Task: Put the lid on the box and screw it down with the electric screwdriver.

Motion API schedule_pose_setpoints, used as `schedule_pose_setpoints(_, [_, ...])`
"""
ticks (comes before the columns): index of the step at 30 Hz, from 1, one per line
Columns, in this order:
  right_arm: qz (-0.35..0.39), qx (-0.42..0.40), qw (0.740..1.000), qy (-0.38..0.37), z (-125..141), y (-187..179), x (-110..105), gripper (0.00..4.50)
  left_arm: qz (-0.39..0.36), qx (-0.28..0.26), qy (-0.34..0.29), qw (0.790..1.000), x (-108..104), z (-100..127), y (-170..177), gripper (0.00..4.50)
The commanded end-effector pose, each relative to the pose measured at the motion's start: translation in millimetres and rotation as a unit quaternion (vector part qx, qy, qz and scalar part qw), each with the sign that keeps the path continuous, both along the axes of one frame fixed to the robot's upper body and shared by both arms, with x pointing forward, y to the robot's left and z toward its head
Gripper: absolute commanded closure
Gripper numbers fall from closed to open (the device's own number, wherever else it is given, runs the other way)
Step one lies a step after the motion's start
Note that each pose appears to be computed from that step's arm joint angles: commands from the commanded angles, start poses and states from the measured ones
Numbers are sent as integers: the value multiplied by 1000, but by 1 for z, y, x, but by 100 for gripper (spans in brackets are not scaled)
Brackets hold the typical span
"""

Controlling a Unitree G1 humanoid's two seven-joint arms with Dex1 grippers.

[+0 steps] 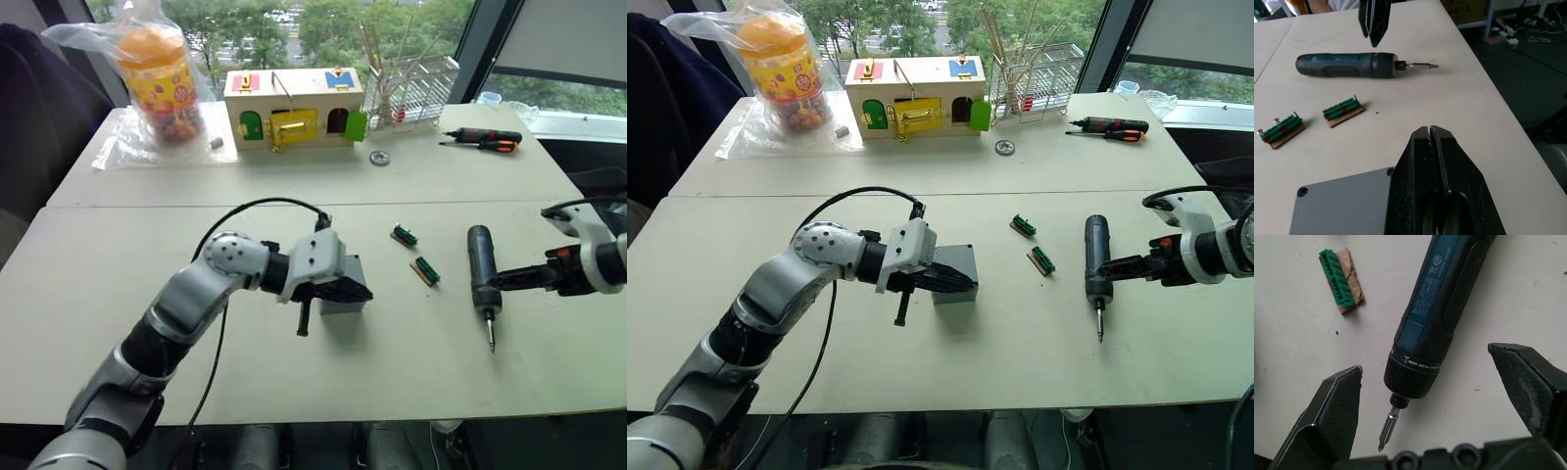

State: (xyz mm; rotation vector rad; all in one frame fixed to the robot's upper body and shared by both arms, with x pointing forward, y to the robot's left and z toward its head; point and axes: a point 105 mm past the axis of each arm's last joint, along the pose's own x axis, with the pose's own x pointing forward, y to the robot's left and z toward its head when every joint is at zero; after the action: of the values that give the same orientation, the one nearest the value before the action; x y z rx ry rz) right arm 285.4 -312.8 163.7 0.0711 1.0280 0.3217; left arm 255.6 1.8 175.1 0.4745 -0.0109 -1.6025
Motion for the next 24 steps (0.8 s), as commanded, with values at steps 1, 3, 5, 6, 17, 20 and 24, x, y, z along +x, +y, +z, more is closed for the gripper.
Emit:
schedule_pose_setpoints(1, [-30, 34, 999, 19, -4, 1, 4, 9, 0, -23, -19, 1000, -7, 6, -6, 450])
schedule_pose_setpoints(3, [-43, 42, 998, 26, -10, 1, 10, 9, 15, -26, -18, 999, -4, 2, -7, 450])
schedule_pose_setpoints(5, [-42, 39, 998, 33, -15, 3, 15, 9, 26, -31, -14, 999, -3, 1, -8, 450])
schedule_pose_setpoints(6, [-39, 36, 998, 36, -17, 4, 16, 9, 29, -34, -12, 999, -3, 1, -8, 450])
schedule_pose_setpoints(17, [103, -81, 988, 84, -42, 5, 19, 109, 94, -43, -7, 995, -1, -10, -9, 450])
schedule_pose_setpoints(20, [105, -93, 985, 97, -48, -3, 18, 219, 111, -46, -16, 993, 5, -9, -8, 450])
schedule_pose_setpoints(24, [110, -101, 983, 108, -52, -10, 15, 269, 117, -40, -20, 992, 6, -11, -5, 450])
